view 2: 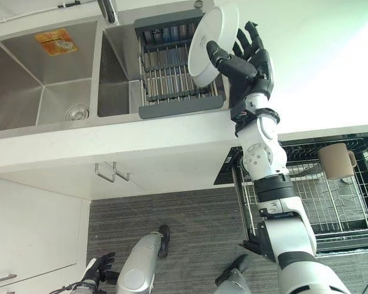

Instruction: Place the dishes in the dishwasher.

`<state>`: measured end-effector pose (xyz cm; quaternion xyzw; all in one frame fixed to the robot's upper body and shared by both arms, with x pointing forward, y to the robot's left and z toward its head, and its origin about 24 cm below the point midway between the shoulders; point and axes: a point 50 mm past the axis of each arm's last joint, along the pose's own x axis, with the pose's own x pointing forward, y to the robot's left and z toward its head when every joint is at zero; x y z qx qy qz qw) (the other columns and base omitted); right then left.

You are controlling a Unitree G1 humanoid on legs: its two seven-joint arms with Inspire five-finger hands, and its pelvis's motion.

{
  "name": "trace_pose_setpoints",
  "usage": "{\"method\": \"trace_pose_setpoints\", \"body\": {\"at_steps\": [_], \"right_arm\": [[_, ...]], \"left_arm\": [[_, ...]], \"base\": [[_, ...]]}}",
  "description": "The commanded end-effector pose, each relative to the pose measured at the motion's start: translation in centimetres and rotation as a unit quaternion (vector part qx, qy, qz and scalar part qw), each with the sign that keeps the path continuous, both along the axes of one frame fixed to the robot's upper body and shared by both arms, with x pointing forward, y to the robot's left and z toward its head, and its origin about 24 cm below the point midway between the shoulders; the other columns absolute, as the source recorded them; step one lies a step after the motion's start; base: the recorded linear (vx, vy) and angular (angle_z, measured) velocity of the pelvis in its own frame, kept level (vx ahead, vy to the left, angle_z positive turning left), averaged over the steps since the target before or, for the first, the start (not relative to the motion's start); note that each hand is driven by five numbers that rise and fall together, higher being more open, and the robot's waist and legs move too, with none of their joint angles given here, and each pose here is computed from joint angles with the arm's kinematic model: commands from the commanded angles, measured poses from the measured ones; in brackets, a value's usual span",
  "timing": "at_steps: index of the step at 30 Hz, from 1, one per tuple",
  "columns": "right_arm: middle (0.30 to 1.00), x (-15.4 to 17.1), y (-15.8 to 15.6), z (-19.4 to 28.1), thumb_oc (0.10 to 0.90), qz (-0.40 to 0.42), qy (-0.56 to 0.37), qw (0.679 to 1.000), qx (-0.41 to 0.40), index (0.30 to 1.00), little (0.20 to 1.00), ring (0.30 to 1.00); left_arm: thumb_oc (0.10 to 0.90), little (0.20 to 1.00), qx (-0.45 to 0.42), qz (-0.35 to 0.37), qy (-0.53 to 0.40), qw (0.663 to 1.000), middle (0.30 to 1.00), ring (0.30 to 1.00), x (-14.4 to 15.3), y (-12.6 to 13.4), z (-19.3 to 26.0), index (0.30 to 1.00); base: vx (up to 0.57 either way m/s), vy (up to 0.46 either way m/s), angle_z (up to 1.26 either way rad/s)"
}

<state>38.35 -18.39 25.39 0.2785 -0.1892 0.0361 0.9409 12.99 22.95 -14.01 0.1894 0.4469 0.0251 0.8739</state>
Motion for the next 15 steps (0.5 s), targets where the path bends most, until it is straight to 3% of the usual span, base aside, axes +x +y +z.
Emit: {"method": "trace_pose_setpoints", "body": {"at_steps": [1,6,7,8,9,10,15], "right_arm": [[0.9,-0.1,-0.8,4.3,0.8,0.024,-0.052,0.998,-0.006,0.9,0.9,0.9],[0.9,0.8,-1.7,4.2,0.8,0.014,-0.014,0.998,-0.055,0.9,0.9,0.9],[0.848,0.9,-1.8,4.1,0.765,0.012,-0.005,0.997,-0.074,0.848,0.848,0.848],[0.658,1.0,-1.9,4.2,0.638,0.009,0.0,0.996,-0.084,0.658,0.658,0.658],[0.564,1.0,-2.0,4.3,0.576,0.002,0.006,0.995,-0.097,0.564,0.564,0.564],[0.3,1.2,-2.4,4.3,0.4,-0.014,0.016,0.993,-0.119,0.3,0.3,0.3],[0.3,1.7,-3.4,4.5,0.4,-0.07,0.039,0.978,-0.193,0.3,0.3,0.3]], "left_arm": [[0.8,0.9,0.046,-0.03,0.006,0.998,0.9,0.9,-0.9,2.8,0.7,0.9],[0.8,0.9,0.047,-0.031,-0.001,0.998,0.9,0.9,-0.6,3.0,0.9,0.9],[0.8,0.9,0.046,-0.029,-0.004,0.999,0.9,0.9,-0.4,3.1,1.1,0.9],[0.8,0.9,0.046,-0.028,-0.005,0.999,0.9,0.9,-0.3,3.2,1.1,0.9],[0.8,0.9,0.046,-0.027,-0.007,0.999,0.9,0.9,-0.2,3.3,1.2,0.9],[0.8,0.9,0.046,-0.023,-0.007,0.999,0.9,0.9,-0.2,3.4,1.3,0.9],[0.8,0.9,0.041,-0.018,-0.005,0.999,0.9,0.9,-0.2,3.6,1.4,0.9]], "base": [[0.0,0.0,0.0],[-0.01,0.007,0.05],[-0.02,0.016,0.09],[-0.01,0.012,0.11],[-0.02,0.012,0.08],[-0.02,0.015,0.04],[0.0,0.0,0.0]]}}
